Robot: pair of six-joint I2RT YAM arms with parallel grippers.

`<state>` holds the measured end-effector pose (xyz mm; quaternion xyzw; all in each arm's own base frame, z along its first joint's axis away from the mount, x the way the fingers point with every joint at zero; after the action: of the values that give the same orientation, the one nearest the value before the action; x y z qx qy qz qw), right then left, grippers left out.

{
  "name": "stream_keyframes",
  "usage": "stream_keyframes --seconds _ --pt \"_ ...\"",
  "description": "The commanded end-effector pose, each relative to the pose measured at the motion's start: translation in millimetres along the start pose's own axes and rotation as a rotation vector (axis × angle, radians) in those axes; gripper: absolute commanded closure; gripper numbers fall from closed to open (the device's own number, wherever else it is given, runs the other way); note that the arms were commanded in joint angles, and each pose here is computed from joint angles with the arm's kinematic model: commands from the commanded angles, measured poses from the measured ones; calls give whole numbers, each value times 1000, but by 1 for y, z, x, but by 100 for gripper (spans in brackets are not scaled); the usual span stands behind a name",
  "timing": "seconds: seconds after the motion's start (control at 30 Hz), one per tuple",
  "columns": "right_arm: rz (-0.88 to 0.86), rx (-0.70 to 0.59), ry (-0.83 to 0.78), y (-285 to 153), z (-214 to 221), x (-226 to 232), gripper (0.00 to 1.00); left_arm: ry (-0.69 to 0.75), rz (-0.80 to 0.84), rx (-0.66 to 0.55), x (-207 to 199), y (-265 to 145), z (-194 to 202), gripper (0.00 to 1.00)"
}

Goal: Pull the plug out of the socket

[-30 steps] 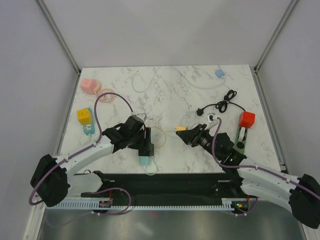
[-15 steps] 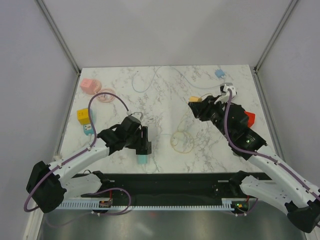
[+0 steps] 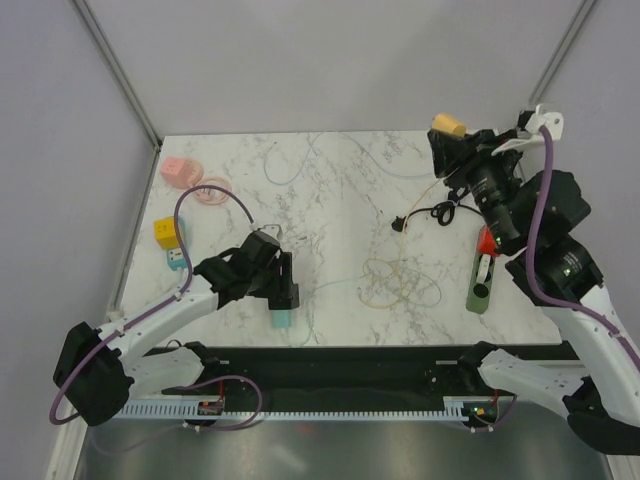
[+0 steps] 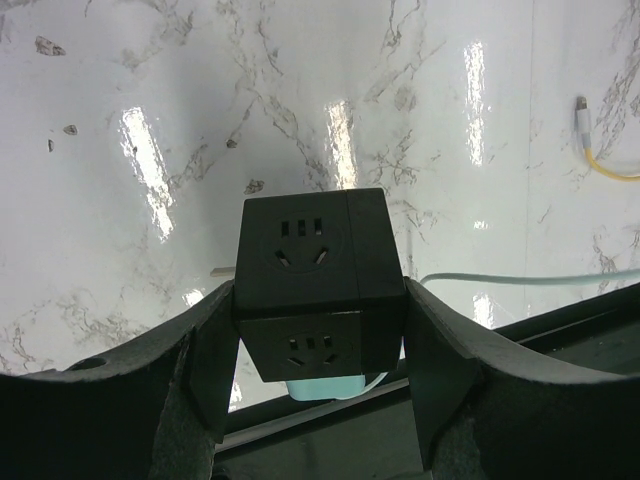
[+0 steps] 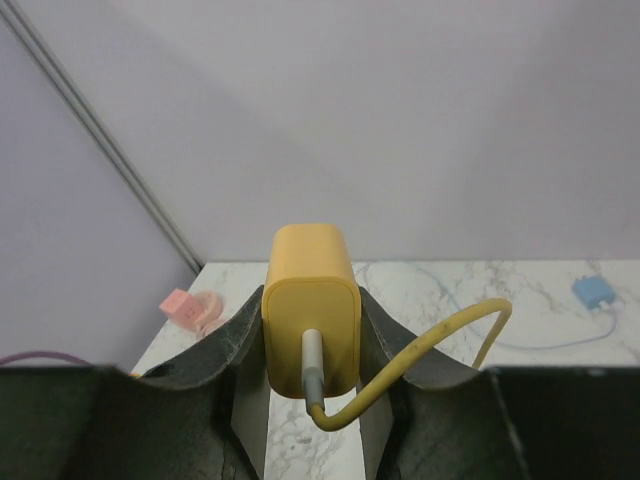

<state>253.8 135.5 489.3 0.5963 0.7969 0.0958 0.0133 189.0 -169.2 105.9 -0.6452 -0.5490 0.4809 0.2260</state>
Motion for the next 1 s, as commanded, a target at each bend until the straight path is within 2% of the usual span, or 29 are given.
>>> stream_keyframes --seconds 0.0,0.03,0.07,0.13,0.17,0.23,0.27,0.33,0.37,0.5,0.63,0.7,0.83,0.97 --pt "71 -115 -58 9 -58 -10 100 -53 29 -50 -11 -5 -15 98" --pt "72 -133 -58 12 -68 -9 100 -59 35 -43 -13 -5 -13 98" --pt "71 -192 -45 8 -97 -10 100 -68 37 -40 -13 -5 -13 98" --pt "53 -218 -42 19 -113 -2 100 -71 37 -34 -13 -5 -11 98" --pt "49 -289 -16 11 -146 -4 100 -72 37 -34 -13 -5 -11 98" --pt "29 -323 -8 21 -162 4 100 -72 36 -33 -13 -6 -11 98" --pt "20 -397 18 10 -193 3 100 -72 40 -34 -14 -6 -12 98" --pt "-30 -449 19 18 -210 15 100 -74 46 -35 -14 -8 -12 98" --pt "-43 -517 37 7 -233 14 100 -76 47 -38 -15 -9 -13 98" --pt "-79 -686 79 -4 -275 18 100 -79 40 -44 -15 -9 -14 98" --pt "-59 -818 87 -21 -301 12 100 -87 -5 -44 -9 -2 -14 98" --pt "-44 -830 78 -21 -303 10 100 -92 -28 -51 -6 0 -17 98" --pt "-25 -827 46 -18 -302 9 100 -95 -57 -56 -5 5 -21 98" --pt "-1 -760 -19 -1 -280 10 100 -78 -34 -59 -16 3 -30 98"
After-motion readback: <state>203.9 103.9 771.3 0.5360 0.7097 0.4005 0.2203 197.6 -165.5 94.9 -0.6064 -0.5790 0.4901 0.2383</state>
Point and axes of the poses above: each gripper's point midway between its finger pads, its own y axis out along the fingers, its own x axis along the line the jaws close on, z = x × y, the point moved 2 cm from there along -y, back along the fingers, and after that the axes turned 15 degrees about -y, right-handed, at the moved point
